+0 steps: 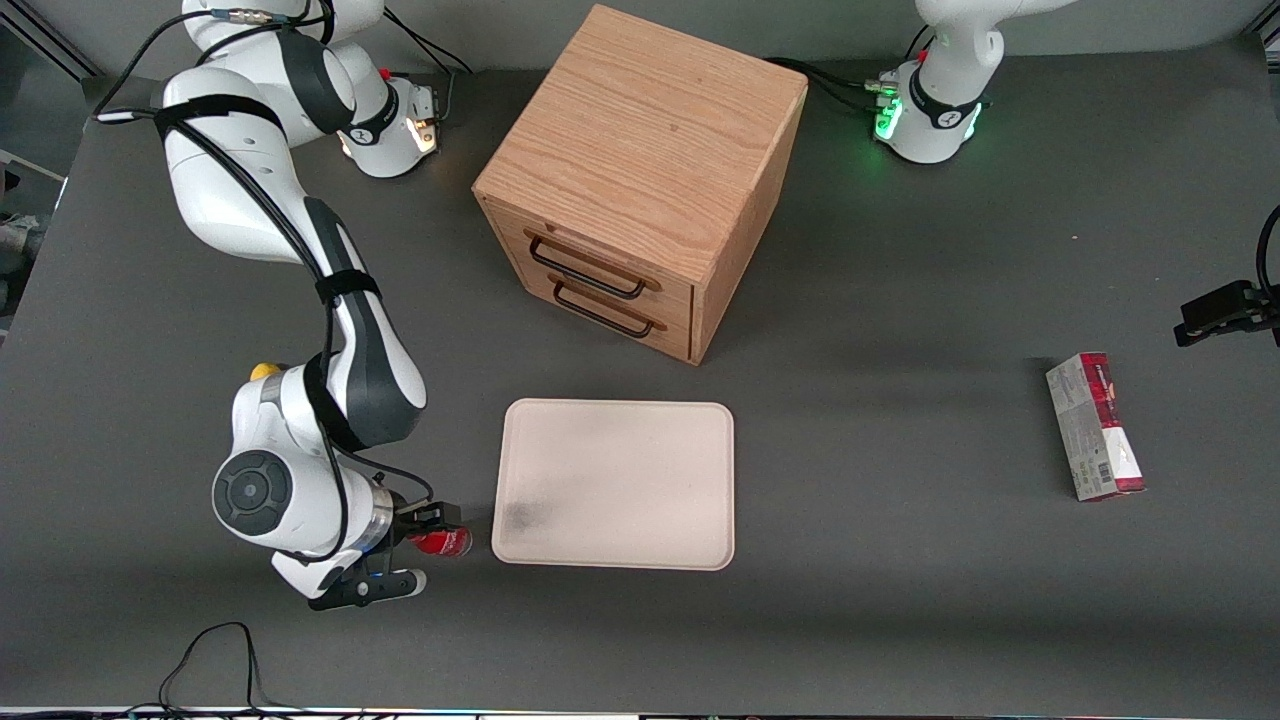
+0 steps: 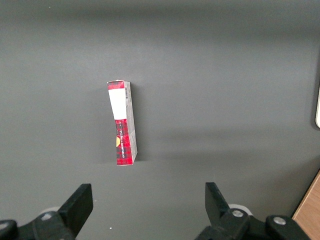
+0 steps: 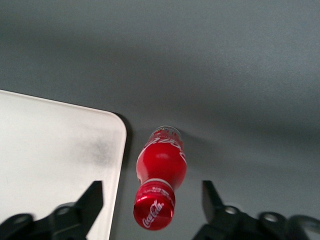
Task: Place coke bottle on tray
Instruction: 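Move the open right gripper over to the red Coca-Cola bottle, then close the right gripper on the red bottle and lift it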
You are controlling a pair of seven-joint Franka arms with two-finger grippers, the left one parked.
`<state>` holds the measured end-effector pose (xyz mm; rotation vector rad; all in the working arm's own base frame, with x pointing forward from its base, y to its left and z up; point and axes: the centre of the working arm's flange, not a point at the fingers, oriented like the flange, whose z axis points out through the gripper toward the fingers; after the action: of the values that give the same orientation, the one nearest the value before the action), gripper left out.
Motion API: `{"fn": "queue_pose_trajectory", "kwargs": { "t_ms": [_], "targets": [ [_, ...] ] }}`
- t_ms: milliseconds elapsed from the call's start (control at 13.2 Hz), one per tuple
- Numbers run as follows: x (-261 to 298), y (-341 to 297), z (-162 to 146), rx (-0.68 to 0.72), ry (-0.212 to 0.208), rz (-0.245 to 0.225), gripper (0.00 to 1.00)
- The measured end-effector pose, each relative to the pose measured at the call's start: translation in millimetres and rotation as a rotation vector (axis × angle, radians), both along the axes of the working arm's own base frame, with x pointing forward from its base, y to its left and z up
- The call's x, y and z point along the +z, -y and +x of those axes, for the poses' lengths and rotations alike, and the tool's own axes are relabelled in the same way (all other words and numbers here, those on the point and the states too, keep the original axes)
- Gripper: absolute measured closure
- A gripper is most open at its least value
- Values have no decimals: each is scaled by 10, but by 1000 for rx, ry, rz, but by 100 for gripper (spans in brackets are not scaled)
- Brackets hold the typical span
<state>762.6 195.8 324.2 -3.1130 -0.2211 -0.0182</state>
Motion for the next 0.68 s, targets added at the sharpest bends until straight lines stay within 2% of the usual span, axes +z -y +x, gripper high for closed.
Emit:
{"fn": "queue_pose_trajectory", "kwargs": {
  "t_ms": [227,379,682],
  "targets": [
    [5,1,1,0,1,-1,55],
    [8,7,3,0,2,-4,69],
    [21,25,-12,2,-14,-18,69]
  ]
}}
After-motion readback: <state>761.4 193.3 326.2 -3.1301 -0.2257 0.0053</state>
